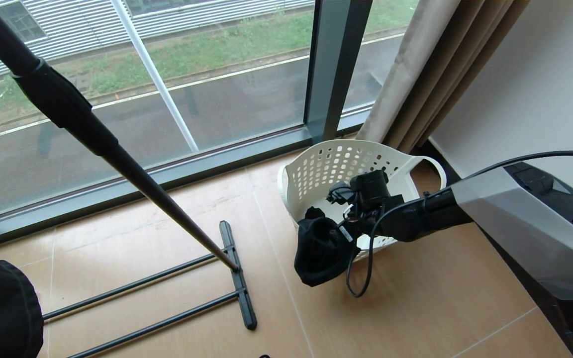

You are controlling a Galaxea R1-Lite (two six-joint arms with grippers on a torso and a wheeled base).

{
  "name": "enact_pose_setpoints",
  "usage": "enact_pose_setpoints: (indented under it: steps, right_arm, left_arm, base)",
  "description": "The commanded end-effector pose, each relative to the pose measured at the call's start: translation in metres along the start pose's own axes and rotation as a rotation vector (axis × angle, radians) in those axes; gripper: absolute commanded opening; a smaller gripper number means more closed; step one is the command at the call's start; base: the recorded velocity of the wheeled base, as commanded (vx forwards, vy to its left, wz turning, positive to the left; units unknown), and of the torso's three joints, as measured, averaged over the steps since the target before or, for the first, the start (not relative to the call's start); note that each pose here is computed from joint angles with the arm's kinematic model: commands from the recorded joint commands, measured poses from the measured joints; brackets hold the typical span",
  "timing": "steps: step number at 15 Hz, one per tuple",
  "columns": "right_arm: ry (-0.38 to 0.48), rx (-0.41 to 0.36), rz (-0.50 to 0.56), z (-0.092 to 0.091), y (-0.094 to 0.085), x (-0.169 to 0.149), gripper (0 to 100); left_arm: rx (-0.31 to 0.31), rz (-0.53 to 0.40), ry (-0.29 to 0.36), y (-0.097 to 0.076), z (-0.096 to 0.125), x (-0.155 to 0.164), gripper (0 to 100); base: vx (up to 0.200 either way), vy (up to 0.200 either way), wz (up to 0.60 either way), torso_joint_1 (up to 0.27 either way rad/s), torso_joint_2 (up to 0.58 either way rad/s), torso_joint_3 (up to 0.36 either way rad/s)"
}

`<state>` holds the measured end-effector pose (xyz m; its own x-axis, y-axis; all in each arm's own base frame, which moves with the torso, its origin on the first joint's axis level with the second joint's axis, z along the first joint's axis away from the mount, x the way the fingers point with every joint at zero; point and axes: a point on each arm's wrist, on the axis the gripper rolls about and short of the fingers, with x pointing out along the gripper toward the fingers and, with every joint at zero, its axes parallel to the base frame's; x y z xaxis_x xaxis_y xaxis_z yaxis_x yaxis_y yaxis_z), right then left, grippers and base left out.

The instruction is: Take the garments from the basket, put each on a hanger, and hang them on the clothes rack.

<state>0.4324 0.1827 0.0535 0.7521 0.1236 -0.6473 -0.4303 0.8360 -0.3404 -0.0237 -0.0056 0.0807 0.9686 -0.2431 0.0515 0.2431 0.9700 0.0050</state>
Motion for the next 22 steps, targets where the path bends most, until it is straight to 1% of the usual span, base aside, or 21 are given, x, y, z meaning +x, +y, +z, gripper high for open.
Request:
enact_pose_setpoints:
  steps: [1,5,9,12,18,19,20,22]
  right_arm:
    - [-0.005,0.014,-0.003,0.001,0.001,0.006,100]
    - [-0.005,0.041,-0.004,0.0,0.003,0.018,100]
    - [-0.002,0.045,-0.015,-0.001,0.006,0.027,100]
    - [0.006,0.049,-0.023,-0.004,0.004,0.034,100]
    - [0.006,0.073,-0.023,-0.006,0.007,0.045,100]
    - [0.006,0.073,-0.023,-0.006,0.007,0.045,0]
    - [0.006,0.076,-0.023,-0.007,0.007,0.046,0]
    - [0.0,0.108,-0.025,-0.005,0.007,0.046,0]
  left_arm:
    - [-0.001,0.0,0.001,0.0,0.0,0.0,100]
    - [-0.003,0.002,0.001,0.0,0.0,0.0,100]
    - [-0.003,0.002,0.001,0.0,0.0,0.0,100]
    - [-0.004,0.002,0.001,0.0,0.0,0.0,100]
    - [-0.004,0.002,0.001,0.0,0.0,0.0,100]
    - [-0.004,0.002,0.001,0.0,0.0,0.0,100]
    - [-0.004,0.002,0.001,0.0,0.0,0.0,100]
    - [-0.004,0.002,0.001,0.0,0.0,0.0,100]
  base:
    - [0.0,0.0,0.0,0.0,0.0,0.0]
    - [0.0,0.0,0.0,0.0,0.0,0.0]
    - [0.0,0.0,0.0,0.0,0.0,0.0]
    - [0.0,0.0,0.0,0.0,0.0,0.0]
    - [0.0,0.0,0.0,0.0,0.0,0.0]
    - [0.0,0.0,0.0,0.0,0.0,0.0]
    - [0.0,0.0,0.0,0.0,0.0,0.0]
    - [0.0,0.0,0.0,0.0,0.0,0.0]
